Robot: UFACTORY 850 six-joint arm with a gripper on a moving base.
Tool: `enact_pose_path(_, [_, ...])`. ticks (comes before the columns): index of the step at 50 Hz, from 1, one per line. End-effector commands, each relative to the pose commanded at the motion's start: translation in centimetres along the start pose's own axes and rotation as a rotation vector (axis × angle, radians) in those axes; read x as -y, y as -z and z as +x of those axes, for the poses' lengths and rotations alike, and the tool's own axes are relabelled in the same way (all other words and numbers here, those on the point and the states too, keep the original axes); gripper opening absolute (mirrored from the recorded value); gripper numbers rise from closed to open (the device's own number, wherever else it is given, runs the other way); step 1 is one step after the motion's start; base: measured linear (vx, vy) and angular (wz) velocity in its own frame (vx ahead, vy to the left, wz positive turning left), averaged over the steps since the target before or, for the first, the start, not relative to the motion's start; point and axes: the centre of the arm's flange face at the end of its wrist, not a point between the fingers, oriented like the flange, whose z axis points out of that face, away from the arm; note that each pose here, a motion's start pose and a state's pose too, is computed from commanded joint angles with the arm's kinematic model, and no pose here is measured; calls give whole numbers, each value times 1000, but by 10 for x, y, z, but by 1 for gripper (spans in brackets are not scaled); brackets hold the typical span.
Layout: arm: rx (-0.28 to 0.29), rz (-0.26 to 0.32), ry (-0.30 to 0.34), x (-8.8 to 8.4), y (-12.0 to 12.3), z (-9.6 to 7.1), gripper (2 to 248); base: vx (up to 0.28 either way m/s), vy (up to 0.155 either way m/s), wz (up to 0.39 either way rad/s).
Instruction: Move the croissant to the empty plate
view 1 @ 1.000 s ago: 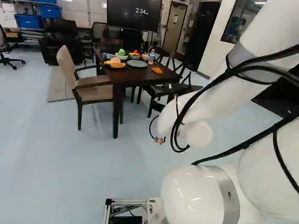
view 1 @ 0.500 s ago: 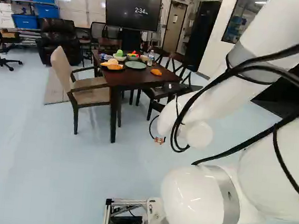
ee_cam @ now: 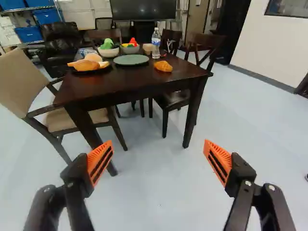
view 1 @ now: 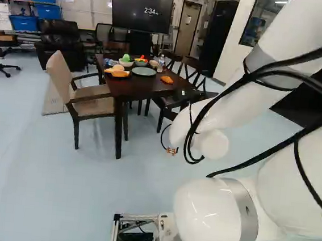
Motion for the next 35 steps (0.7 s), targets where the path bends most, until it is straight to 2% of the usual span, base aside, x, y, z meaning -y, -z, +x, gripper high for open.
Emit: enact_pose_path(35, [0, 0, 0, 0, 0, 0, 247, 164, -53, -11])
